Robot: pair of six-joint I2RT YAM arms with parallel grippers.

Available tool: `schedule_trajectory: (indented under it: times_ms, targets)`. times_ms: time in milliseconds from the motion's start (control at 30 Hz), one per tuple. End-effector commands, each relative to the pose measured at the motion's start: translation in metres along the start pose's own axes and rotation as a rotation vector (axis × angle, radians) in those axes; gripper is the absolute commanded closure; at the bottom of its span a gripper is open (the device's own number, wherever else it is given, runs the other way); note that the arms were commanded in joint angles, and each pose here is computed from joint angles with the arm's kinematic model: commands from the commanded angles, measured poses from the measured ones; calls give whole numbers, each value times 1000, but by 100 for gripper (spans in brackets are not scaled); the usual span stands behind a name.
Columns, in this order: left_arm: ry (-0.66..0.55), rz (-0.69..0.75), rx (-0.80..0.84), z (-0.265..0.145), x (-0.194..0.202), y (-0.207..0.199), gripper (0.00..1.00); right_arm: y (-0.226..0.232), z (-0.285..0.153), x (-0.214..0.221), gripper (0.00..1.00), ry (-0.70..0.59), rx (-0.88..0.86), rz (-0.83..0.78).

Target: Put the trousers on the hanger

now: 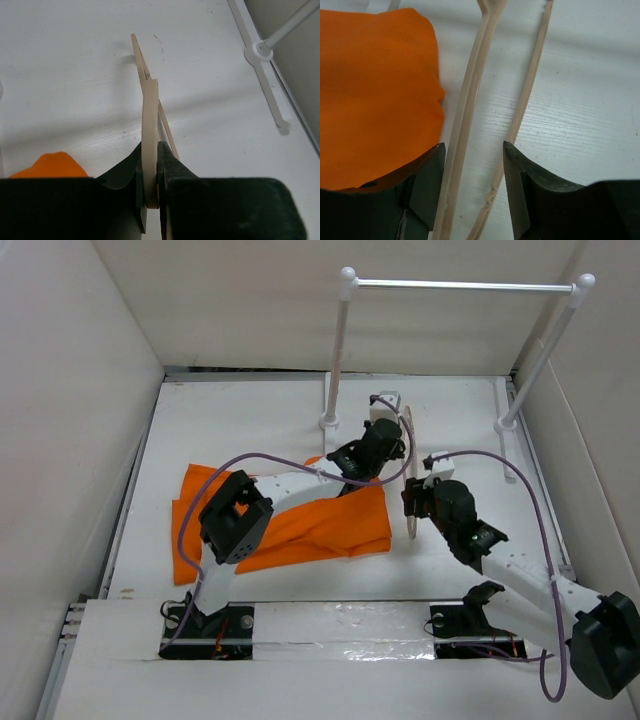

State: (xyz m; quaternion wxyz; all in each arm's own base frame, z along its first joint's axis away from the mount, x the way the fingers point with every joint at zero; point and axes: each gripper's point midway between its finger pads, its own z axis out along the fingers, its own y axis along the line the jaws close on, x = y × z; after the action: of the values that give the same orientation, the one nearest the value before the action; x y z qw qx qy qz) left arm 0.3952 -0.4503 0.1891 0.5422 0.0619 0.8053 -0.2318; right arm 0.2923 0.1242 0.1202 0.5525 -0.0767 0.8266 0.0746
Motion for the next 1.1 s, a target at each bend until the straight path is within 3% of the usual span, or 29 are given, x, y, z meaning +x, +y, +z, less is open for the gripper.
schedule_trajectory:
  times_ms: [0, 133, 233, 300, 367, 400, 433, 467, 600, 667, 733, 833, 1067]
  targets:
    - [-72, -136, 64, -28, -33, -8, 100, 5, -10, -3, 38, -15, -45, -7]
    - [-67, -230, 76, -44, -8, -2, 100, 11, -28, -16, 20, -47, -105, -20]
    - [-69, -303, 85, -55, 2, 1, 100, 16, -40, -15, 19, -35, -154, -46]
    - [-98, -350, 116, -68, -1, -7, 100, 22, -49, -22, 24, -49, -212, -55]
    - [-96, -388, 88, -76, 10, 2, 100, 23, -55, -26, 56, -54, -241, -59]
    - [-105, -412, 98, -81, 12, -1, 100, 20, -55, -27, 86, -60, -233, -69]
    - [-112, -432, 88, -83, 15, 5, 100, 25, -54, -26, 97, -62, -270, -72]
    - [-98, -464, 82, -89, 29, 11, 100, 24, -50, -22, 100, -52, -278, -70]
    - [-143, -526, 31, -100, 42, 29, 100, 30, -33, 3, 100, 32, -334, -53]
    - [-152, -519, 3, -106, 51, 40, 100, 40, -22, 4, 91, 5, -385, -22]
    - [-153, -516, -11, -108, 55, 46, 100, 41, -11, 20, 78, 63, -388, -7]
    - [-152, -498, -29, -111, 62, 55, 100, 50, 0, 17, 66, 69, -427, -4]
    - [-146, -473, -36, -113, 74, 67, 100, 61, 35, 22, 52, 67, -446, 82]
